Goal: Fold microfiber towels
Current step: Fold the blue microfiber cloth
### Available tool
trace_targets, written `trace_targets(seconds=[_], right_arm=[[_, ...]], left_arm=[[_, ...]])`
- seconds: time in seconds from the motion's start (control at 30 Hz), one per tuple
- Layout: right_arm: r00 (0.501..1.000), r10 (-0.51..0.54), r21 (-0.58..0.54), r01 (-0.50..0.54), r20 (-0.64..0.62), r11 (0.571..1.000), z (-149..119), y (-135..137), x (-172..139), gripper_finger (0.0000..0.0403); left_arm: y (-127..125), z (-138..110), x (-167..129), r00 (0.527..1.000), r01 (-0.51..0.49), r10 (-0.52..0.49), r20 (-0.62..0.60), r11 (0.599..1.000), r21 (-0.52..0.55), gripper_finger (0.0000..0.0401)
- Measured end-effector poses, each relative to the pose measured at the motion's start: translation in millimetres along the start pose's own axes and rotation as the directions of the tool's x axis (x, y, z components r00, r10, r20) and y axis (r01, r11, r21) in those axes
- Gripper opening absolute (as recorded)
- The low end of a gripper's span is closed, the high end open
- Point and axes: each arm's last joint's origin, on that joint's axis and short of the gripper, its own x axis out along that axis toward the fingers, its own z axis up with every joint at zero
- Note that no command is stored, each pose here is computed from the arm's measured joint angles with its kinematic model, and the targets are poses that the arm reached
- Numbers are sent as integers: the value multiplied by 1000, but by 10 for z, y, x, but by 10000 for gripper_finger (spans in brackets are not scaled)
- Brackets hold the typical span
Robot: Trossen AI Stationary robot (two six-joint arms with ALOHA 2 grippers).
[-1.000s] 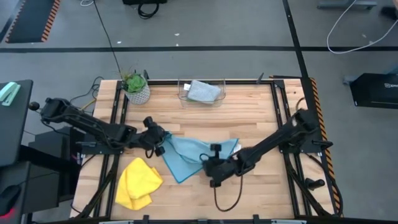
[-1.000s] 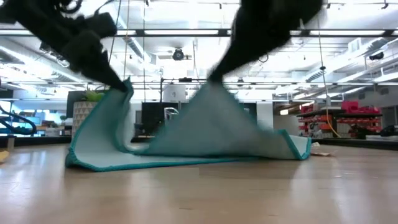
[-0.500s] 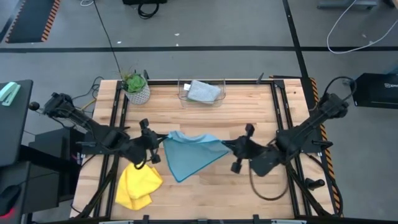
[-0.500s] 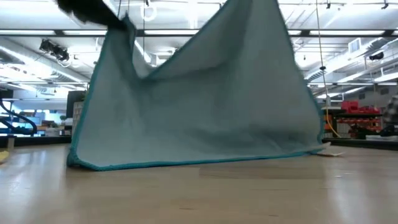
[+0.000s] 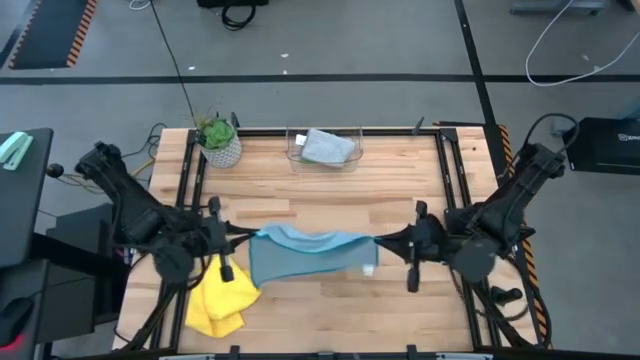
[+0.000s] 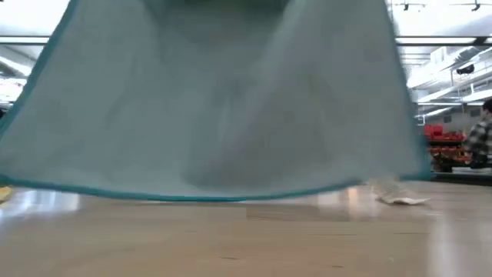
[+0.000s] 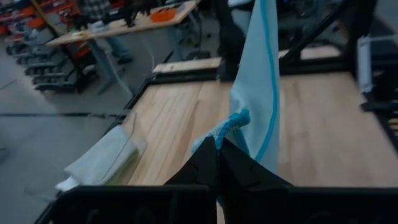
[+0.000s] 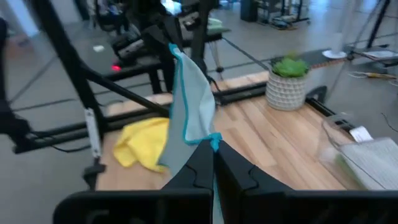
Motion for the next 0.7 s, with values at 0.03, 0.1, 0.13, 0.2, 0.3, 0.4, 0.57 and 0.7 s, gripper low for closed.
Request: trace_targets(seconds=[0.03, 0.1, 0.13, 0.2, 0.3, 0.4, 0.57, 0.7], right_arm=[[1000, 22, 6, -22, 6, 1000, 62, 20, -46, 8], [998, 63, 38, -64, 27, 997, 198, 55, -145, 9], [996, 79, 54, -81, 39, 995, 265, 65, -193, 9], [994, 97, 75, -101, 52, 992, 370, 69, -271, 9], [997, 71, 92, -75, 40, 993, 438, 6, -293, 9], [999, -32, 113, 35, -30, 993, 338, -175, -172, 9], [956, -230, 112, 253, -184, 961, -95, -530, 158, 9], [907, -315, 92, 352, -278, 931, -491, -793, 369, 9]], left_arm=[[-5, 33, -27, 1000, 11, -11, 7, 1000, 3, 7], [-9, 98, -78, 999, 23, -23, 24, 1000, 2, 5], [-10, 120, -101, 999, 25, -25, 32, 1000, 1, 5], [-6, 150, -127, 999, 18, -17, 43, 1000, -3, 5], [29, 120, -97, 1000, -13, 13, 23, 1000, 10, 7], [115, -40, 43, 994, -100, 101, -49, 995, 13, 5], [247, -501, 360, 951, -263, 262, -164, 965, 20, 6], [331, -935, 568, 911, -346, 338, -238, 938, 10, 5]])
